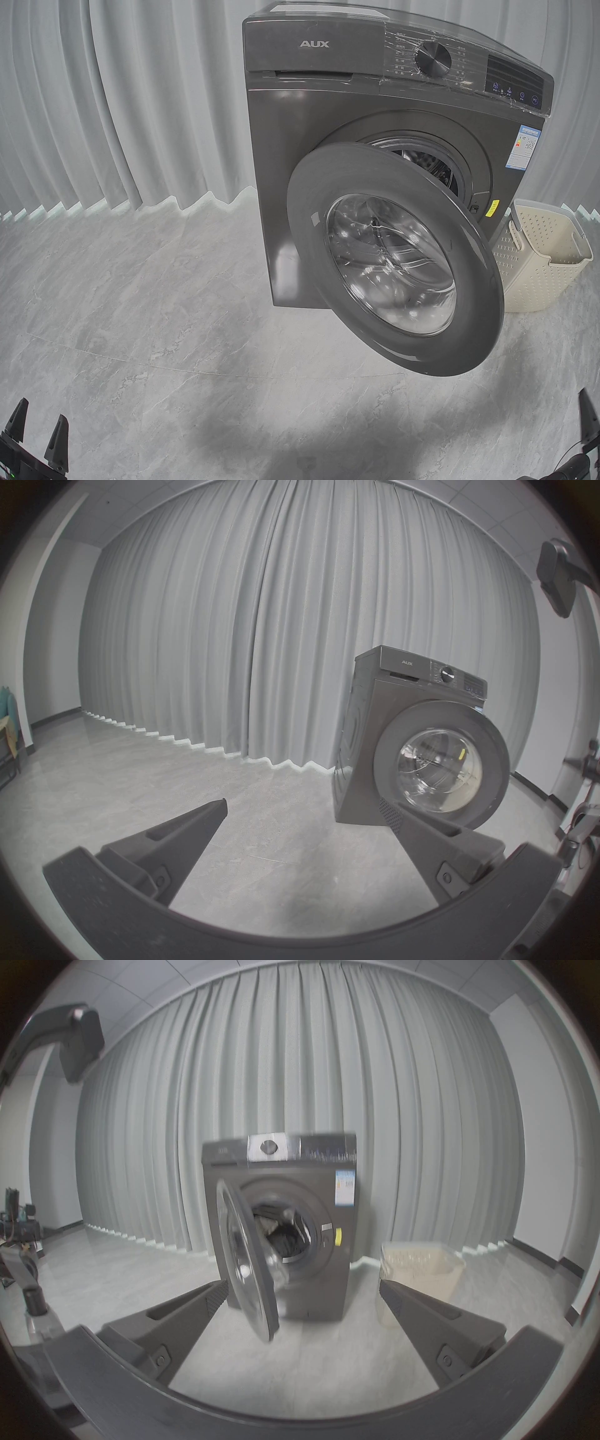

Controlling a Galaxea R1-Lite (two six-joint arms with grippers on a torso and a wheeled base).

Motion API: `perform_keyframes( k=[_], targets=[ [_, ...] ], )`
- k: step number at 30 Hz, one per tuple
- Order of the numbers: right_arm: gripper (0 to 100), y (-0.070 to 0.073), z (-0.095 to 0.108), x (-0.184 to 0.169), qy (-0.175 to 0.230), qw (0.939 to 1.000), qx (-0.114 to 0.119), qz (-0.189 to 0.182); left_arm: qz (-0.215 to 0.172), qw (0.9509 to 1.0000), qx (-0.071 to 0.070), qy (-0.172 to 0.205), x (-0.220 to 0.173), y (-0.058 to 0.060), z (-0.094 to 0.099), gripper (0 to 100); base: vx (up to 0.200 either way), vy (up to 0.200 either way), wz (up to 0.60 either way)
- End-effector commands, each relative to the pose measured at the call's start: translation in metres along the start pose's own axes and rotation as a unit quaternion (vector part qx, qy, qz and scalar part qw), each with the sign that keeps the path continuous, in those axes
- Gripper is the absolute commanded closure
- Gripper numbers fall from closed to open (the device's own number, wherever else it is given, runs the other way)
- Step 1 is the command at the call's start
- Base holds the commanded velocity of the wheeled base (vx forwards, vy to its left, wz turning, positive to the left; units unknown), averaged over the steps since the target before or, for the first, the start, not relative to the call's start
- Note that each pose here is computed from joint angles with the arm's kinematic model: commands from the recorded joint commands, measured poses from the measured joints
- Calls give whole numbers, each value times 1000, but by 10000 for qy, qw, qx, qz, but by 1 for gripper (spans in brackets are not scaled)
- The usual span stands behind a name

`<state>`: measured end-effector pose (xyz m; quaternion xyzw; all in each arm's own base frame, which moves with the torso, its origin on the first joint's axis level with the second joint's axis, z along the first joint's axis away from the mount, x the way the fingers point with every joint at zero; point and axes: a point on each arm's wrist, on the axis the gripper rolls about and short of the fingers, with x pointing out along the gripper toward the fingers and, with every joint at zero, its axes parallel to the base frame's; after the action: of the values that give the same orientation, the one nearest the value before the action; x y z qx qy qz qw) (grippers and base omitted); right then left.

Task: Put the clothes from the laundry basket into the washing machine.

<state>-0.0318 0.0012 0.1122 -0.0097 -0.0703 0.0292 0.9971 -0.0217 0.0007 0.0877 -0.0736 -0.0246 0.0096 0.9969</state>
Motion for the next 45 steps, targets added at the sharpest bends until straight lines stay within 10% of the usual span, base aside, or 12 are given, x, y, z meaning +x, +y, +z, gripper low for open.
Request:
perform_keyframes(
  k=[1, 6, 23, 45],
  targets=[
    [0, -1, 72, 1, -473, 9977, -22, 481, 455, 9984, 311, -83, -2, 3, -6, 0, 0, 0, 0],
    [0, 0, 58, 16, 102, 9890, 113, 1473, -374, 9961, 727, 328, -2, 0, -13, 0, 0, 0, 0],
    [0, 28, 66, 166, 1819, 9452, 314, 2691, -157, 9968, 742, 258, -2, 1, -12, 0, 0, 0, 0],
    [0, 30, 68, 243, 2007, 9705, 116, 1327, -156, 9972, 681, 251, -2, 1, -12, 0, 0, 0, 0]
  ],
)
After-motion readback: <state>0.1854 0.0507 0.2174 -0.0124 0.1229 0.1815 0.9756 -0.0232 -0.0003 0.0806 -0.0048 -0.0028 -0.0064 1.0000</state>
